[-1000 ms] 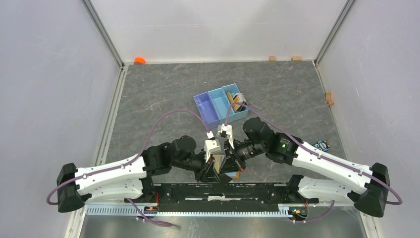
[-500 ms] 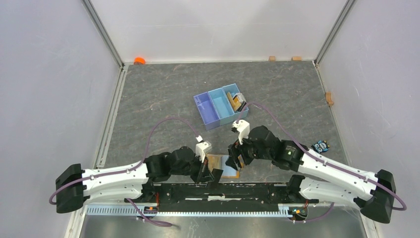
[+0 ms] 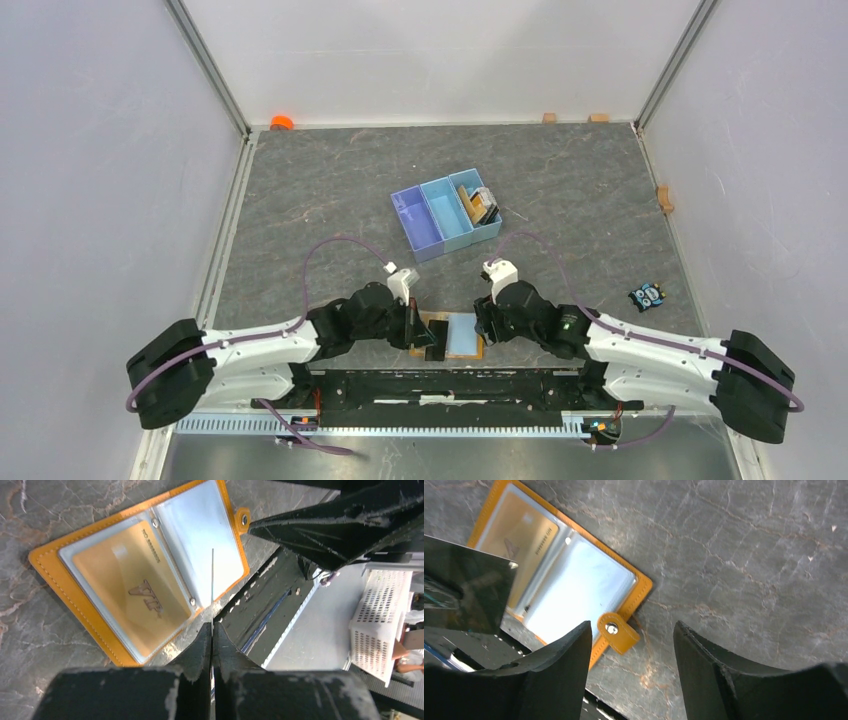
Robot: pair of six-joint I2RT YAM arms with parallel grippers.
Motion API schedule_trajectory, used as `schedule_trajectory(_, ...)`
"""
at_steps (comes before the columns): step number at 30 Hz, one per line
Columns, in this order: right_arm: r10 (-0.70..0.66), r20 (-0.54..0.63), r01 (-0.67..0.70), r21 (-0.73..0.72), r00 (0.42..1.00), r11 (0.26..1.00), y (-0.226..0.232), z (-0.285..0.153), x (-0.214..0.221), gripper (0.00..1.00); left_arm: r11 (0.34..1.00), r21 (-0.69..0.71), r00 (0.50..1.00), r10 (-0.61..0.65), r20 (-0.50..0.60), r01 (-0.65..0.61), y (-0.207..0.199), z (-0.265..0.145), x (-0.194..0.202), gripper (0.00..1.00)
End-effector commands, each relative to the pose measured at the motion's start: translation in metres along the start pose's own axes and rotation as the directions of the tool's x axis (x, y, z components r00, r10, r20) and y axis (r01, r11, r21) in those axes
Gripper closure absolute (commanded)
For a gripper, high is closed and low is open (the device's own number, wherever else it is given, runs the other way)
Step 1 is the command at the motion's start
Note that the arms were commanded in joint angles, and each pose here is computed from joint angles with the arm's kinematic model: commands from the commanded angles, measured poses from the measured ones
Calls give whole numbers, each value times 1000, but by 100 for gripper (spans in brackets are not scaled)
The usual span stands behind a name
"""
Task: Put the credit cards into the card holder
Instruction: Insert the credit card into the card holder.
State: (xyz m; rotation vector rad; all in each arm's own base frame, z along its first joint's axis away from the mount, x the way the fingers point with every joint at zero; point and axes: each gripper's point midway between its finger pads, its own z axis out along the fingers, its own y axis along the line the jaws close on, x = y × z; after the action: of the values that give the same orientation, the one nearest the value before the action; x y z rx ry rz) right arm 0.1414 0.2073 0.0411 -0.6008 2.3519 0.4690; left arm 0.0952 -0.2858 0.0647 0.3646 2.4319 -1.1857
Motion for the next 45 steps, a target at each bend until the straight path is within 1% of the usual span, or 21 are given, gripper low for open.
schedule_trajectory(1,34,103,-32,-24,994,999,11,9,-24,36,993,95,997,-70,29,67,-14,4,-14,98)
schedule_trajectory(7,55,56,-53,-43,997,998,14,13,-8,38,989,99,993,-114,10,112,-3,8,-11,98)
schedule_trajectory(11,70,41,-68,-40,997,997,12,14,2,42,986,105,991,-132,1,132,1,9,-10,98)
schedule_trajectory(16,65,13,-64,-8,998,998,6,16,11,55,985,103,991,-136,-19,137,4,12,-10,98)
schedule_trajectory(22,65,-24,-62,99,998,993,-12,16,19,77,980,122,987,-148,-60,155,5,16,-8,98)
schedule_trajectory(25,64,-39,-59,124,997,991,-16,16,23,82,977,135,984,-155,-85,166,4,19,-6,98)
schedule_trajectory(29,66,-41,-60,132,997,989,-17,16,24,86,975,131,982,-166,-91,177,5,23,-6,98)
schedule_trajectory(36,65,-42,-58,148,997,987,-20,16,24,87,972,125,977,-188,-101,200,11,25,-6,98)
schedule_trajectory(45,61,-51,-52,158,997,986,-22,16,26,89,959,192,974,-184,-132,207,-3,22,-13,98)
